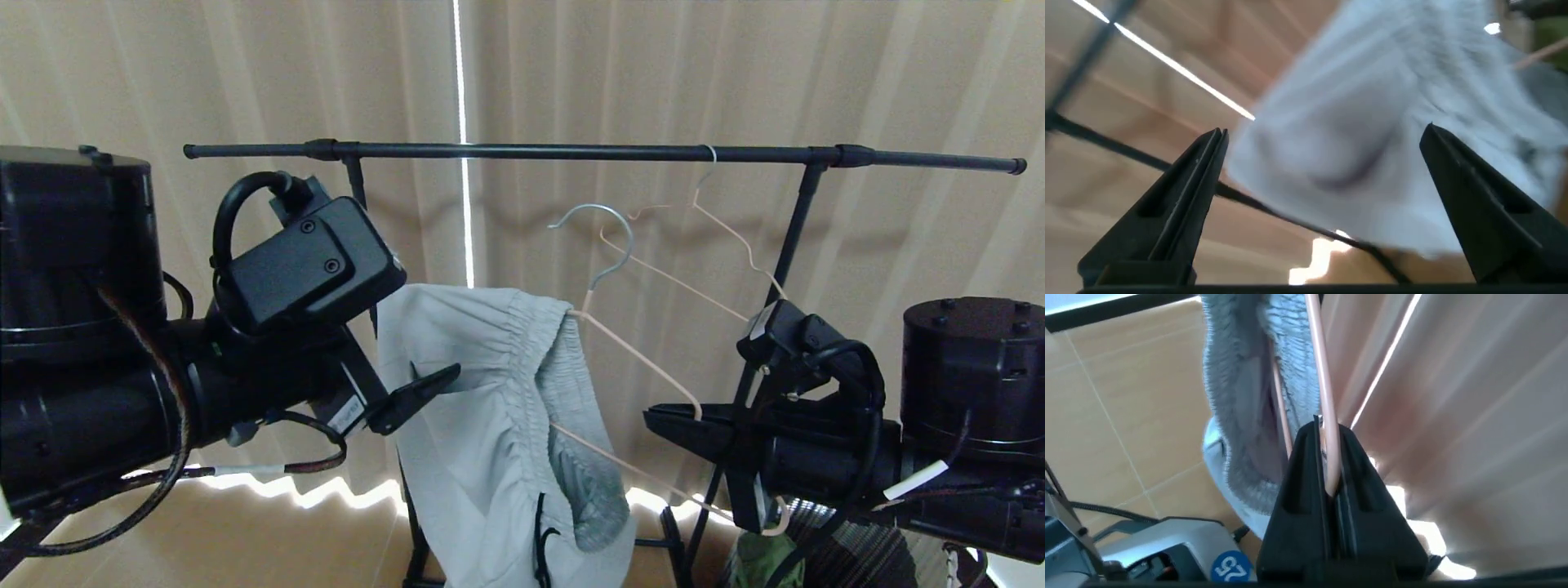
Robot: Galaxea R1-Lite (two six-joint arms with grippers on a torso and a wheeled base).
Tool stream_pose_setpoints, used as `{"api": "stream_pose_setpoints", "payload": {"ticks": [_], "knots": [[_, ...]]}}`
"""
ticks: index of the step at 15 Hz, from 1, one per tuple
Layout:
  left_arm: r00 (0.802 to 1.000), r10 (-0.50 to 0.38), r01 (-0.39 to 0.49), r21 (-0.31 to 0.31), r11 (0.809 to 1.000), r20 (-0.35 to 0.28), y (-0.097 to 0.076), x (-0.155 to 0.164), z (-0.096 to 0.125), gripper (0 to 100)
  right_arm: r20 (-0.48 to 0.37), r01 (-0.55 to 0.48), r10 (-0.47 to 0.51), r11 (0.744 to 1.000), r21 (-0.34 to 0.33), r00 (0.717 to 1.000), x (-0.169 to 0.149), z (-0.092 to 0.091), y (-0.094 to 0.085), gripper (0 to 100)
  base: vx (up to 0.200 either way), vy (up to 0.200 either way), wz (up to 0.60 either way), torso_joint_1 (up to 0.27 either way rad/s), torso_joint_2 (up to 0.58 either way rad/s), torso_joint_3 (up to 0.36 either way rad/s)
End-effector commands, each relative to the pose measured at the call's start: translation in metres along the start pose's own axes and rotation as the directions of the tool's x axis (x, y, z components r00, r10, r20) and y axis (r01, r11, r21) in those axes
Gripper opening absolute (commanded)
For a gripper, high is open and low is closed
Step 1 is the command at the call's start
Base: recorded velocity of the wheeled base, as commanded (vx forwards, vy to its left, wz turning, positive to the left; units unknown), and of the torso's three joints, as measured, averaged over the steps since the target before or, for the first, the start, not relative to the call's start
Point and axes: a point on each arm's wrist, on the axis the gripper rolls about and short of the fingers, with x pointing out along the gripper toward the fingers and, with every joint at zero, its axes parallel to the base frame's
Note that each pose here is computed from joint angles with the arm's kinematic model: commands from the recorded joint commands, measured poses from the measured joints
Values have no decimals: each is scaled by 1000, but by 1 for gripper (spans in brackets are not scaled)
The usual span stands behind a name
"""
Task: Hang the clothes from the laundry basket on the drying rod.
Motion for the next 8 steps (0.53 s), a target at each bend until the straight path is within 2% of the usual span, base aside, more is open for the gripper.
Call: {"api": "stream_pose_setpoints", "payload": {"ticks": [1,3,4,8], "knots": [[1000,19,-18,52,998,-18,3,21,-6,100,8,-10,10,1000,-7,1000,0,2,0,0,0,0,0,0,0,0],[999,49,-47,138,989,-8,9,32,-12,100,11,-30,30,1000,-8,999,0,2,1,0,0,0,0,0,0,0],[1000,18,-20,153,988,14,8,33,-12,100,13,-45,45,999,-9,999,1,2,2,0,0,0,0,0,0,0],[1000,-11,7,155,988,26,7,37,-13,100,23,-97,97,995,-14,995,0,3,4,0,0,0,0,0,0,0]]}}
